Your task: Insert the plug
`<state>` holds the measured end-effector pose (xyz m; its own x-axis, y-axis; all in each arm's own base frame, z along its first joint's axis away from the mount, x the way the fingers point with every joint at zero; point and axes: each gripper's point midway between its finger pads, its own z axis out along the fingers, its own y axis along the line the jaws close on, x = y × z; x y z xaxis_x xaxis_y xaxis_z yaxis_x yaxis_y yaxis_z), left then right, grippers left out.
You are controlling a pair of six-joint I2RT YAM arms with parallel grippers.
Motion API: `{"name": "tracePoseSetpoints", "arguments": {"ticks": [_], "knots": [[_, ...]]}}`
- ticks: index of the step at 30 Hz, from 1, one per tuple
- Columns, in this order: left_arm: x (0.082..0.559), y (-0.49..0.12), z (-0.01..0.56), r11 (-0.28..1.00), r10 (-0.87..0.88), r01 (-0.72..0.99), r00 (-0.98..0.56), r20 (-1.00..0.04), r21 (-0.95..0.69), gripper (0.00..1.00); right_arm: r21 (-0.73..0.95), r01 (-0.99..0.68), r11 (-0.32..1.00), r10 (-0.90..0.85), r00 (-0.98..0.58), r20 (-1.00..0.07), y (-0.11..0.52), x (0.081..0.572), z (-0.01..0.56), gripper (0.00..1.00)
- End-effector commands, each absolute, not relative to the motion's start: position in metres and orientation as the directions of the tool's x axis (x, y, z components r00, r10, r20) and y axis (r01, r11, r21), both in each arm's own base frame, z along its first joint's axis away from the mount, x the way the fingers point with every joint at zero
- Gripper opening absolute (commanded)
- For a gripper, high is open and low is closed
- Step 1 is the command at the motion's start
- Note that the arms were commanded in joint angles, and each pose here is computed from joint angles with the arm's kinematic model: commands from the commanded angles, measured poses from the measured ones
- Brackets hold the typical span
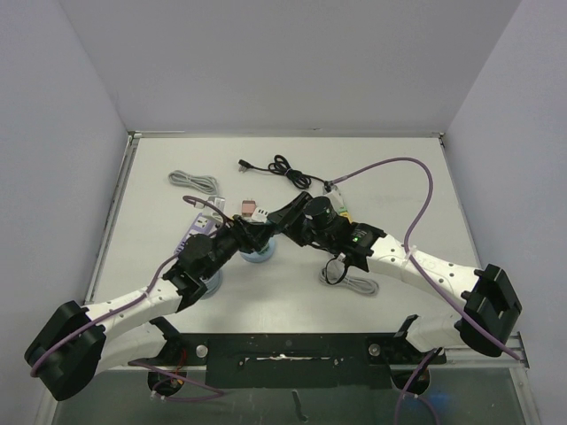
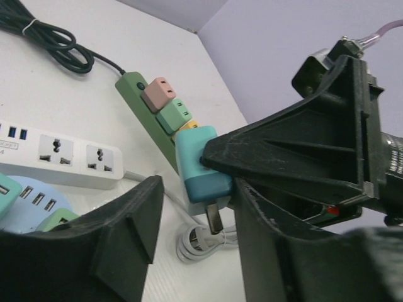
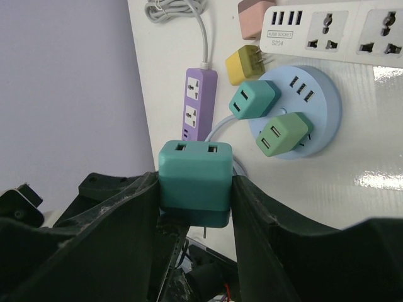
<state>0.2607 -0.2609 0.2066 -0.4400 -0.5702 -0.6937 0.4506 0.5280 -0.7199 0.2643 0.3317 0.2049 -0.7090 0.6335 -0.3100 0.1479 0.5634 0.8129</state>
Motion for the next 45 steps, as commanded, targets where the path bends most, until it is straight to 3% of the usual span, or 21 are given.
{"name": "tracePoseSetpoints", "arguments": {"ticks": [1, 6, 9, 15, 20, 24, 30, 39, 45], "knots": [[0.271, -0.256, 0.242, 0.475, -0.672, 0.474, -0.348, -0.653, -0.741, 0.33, 0.859, 0.058, 0.508, 0.622, -0.715, -0.319, 0.344, 0.262, 0.232, 0.43], [0.266, -0.264, 0.241, 0.459, -0.645, 0.491, -0.389, -0.658, -0.740, 0.22, 0.853, -0.007, 0.522, 0.604, -0.703, -0.375, 0.339, 0.262, 0.239, 0.59], [0.260, -0.270, 0.241, 0.442, -0.617, 0.498, -0.435, -0.656, -0.746, 0.21, 0.815, -0.080, 0.574, 0.566, -0.680, -0.465, 0.329, 0.264, 0.245, 0.74], [0.241, -0.278, 0.246, 0.394, -0.536, 0.469, -0.581, -0.612, -0.790, 0.21, 0.735, -0.313, 0.601, 0.495, -0.576, -0.650, 0.294, 0.256, 0.267, 0.91], [0.216, -0.281, 0.267, 0.227, -0.476, 0.403, -0.748, -0.462, -0.886, 0.21, 0.669, -0.594, 0.447, 0.389, -0.544, -0.744, 0.276, 0.227, 0.299, 0.92], [0.198, -0.278, 0.299, 0.092, -0.430, 0.375, -0.821, -0.376, -0.923, 0.21, 0.647, -0.679, 0.347, 0.328, -0.558, -0.762, 0.274, 0.204, 0.310, 0.92], [0.187, -0.274, 0.328, -0.009, -0.406, 0.383, -0.845, -0.347, -0.924, 0.20, 0.721, -0.661, 0.208, 0.302, -0.657, -0.690, 0.292, 0.192, 0.316, 0.83], [0.185, -0.271, 0.332, -0.017, -0.408, 0.409, -0.836, -0.367, -0.913, 0.11, 0.787, -0.607, 0.112, 0.316, -0.729, -0.608, 0.308, 0.195, 0.328, 0.62], [0.183, -0.268, 0.340, -0.036, -0.422, 0.431, -0.825, -0.377, -0.902, 0.11, 0.813, -0.581, 0.043, 0.274, -0.775, -0.569, 0.318, 0.188, 0.328, 0.58]]}}
